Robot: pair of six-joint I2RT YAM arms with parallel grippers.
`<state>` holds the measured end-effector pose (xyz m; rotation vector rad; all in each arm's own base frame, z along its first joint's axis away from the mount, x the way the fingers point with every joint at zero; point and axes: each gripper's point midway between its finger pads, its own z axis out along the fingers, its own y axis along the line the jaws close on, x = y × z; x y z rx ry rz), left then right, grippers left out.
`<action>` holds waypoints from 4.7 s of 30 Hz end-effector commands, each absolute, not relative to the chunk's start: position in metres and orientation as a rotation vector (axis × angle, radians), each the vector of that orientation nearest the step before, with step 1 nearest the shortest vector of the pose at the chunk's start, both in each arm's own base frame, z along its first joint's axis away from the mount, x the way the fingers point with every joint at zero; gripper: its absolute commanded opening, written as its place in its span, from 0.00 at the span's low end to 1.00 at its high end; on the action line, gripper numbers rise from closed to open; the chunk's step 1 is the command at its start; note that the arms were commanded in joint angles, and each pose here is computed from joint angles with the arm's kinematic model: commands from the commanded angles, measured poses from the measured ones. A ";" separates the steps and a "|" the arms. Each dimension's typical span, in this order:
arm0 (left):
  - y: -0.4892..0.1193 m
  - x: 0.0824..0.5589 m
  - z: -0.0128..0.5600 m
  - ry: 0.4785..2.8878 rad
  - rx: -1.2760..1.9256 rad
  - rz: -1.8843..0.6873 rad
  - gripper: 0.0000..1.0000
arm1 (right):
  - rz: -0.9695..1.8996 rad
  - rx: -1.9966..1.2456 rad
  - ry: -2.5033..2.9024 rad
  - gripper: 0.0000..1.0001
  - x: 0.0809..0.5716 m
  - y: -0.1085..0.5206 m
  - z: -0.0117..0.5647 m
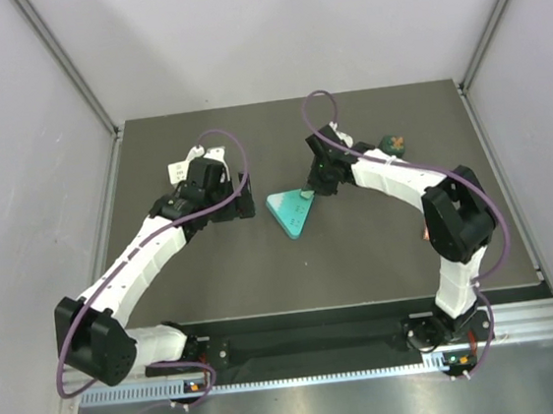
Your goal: Insert the plug
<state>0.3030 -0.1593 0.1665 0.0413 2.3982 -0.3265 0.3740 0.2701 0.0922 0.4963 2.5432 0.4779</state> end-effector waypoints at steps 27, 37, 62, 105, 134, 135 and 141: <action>-0.147 0.304 0.193 2.280 -0.041 -0.316 0.98 | 0.165 0.009 2.836 0.00 0.380 0.302 0.036; -0.146 0.305 0.190 2.291 -0.038 -0.311 0.98 | 0.178 -0.126 2.905 0.00 0.387 0.314 0.015; -0.149 0.302 0.202 2.241 0.023 -0.357 0.98 | 0.232 0.114 2.508 0.89 0.390 0.201 0.178; -0.189 0.288 0.210 2.196 0.174 -0.631 0.84 | 0.313 0.499 2.674 0.21 0.271 0.059 0.049; -0.317 0.253 0.212 2.079 0.372 -0.971 0.73 | 1.328 0.297 2.107 0.10 0.277 0.264 0.208; -0.322 0.251 0.211 2.074 0.390 -0.969 0.74 | 1.337 0.288 2.106 0.10 0.275 0.266 0.210; -0.337 0.261 0.206 2.051 0.397 -0.915 0.76 | 1.426 0.251 2.062 0.10 0.270 0.276 0.223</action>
